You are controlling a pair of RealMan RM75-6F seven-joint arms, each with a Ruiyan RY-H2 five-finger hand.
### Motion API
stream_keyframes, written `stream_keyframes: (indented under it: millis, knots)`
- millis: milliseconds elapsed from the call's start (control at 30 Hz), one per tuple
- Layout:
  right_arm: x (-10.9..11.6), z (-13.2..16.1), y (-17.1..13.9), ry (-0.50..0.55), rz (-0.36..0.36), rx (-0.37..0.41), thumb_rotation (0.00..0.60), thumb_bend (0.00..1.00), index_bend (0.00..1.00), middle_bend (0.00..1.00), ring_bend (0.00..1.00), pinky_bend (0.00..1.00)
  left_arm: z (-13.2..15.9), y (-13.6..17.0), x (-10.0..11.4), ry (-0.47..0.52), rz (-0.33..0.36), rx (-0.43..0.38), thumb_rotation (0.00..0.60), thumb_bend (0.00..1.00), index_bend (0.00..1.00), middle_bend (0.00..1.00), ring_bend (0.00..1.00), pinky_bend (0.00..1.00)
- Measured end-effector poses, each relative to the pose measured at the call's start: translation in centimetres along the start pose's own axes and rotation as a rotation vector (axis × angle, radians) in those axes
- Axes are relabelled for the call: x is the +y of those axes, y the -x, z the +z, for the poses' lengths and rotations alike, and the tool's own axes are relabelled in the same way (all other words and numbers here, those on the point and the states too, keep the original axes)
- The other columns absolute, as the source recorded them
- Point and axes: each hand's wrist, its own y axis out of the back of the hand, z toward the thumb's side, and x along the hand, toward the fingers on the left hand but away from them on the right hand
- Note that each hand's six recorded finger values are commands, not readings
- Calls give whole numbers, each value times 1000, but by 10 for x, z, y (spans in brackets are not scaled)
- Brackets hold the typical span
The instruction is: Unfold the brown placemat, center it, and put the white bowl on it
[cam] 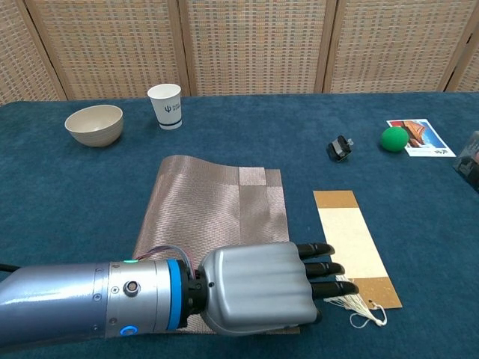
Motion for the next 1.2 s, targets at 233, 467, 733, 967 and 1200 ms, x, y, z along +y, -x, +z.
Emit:
stream_keyframes:
  millis: [233,467,733,967,1200]
  knots:
    - [1,0,0,4,-3,-1,600,0,52,0,0,0,1,-2,0,8,1,6,600,373,524,0,0,0]
    - [2,0,0,8,-5,0,600,0,52,0,0,0,4,-5,-1,12,3,4,600,410,550,0,0,0]
    - [4,-1,-1,14,-9,2,600,0,52,0,0,0,7,-8,1,13,8,-1,600,444,617,0,0,0]
    - [5,0,-1,19,-11,5,600,0,52,0,0,0,6,-7,2,14,7,6,600,477,693,0,0,0]
    - [6,1,-2,24,-14,13,600,0,52,0,0,0,1,-4,7,19,21,25,600,514,706,0,0,0]
